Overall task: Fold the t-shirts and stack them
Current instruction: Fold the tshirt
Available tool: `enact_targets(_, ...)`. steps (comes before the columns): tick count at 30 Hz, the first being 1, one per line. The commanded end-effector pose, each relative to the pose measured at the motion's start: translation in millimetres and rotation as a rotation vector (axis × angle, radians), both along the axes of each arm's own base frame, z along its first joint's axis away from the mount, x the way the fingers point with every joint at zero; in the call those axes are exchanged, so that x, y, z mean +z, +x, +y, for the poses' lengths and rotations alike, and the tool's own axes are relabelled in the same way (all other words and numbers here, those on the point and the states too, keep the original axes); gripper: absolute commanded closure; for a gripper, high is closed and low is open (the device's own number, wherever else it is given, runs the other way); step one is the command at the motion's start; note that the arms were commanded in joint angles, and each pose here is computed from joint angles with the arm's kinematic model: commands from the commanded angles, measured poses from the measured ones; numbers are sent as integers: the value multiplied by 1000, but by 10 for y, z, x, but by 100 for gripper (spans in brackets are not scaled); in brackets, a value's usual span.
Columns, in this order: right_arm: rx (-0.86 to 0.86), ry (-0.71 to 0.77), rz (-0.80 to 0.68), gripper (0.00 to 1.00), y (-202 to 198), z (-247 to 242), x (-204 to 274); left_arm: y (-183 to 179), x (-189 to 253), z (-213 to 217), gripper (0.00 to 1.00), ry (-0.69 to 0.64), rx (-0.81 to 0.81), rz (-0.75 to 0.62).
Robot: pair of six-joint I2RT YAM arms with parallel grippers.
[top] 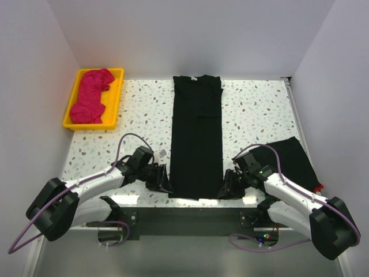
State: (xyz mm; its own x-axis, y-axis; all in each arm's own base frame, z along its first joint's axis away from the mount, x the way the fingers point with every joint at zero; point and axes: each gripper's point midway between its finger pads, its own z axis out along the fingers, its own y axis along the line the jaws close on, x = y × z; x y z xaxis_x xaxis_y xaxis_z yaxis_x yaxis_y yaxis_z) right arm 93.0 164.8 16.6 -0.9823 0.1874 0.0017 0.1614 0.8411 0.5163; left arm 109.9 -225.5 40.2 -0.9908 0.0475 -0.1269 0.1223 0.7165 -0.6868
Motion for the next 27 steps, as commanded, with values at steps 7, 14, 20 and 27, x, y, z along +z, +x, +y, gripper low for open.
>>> enact_targets(7,-64,-15,14,60,-66,-62,-172,27,-195,66,59,30,31,-17)
enact_targets(14,-74,-24,13,62,-100,-102,-178,11,-305,99,58,48,69,3)
enact_targets(20,-76,-23,-3,62,-88,-109,-169,-15,-401,132,58,105,90,10)
enact_targets(27,-83,-15,-22,73,-50,-96,-165,-84,-490,128,71,150,98,26)
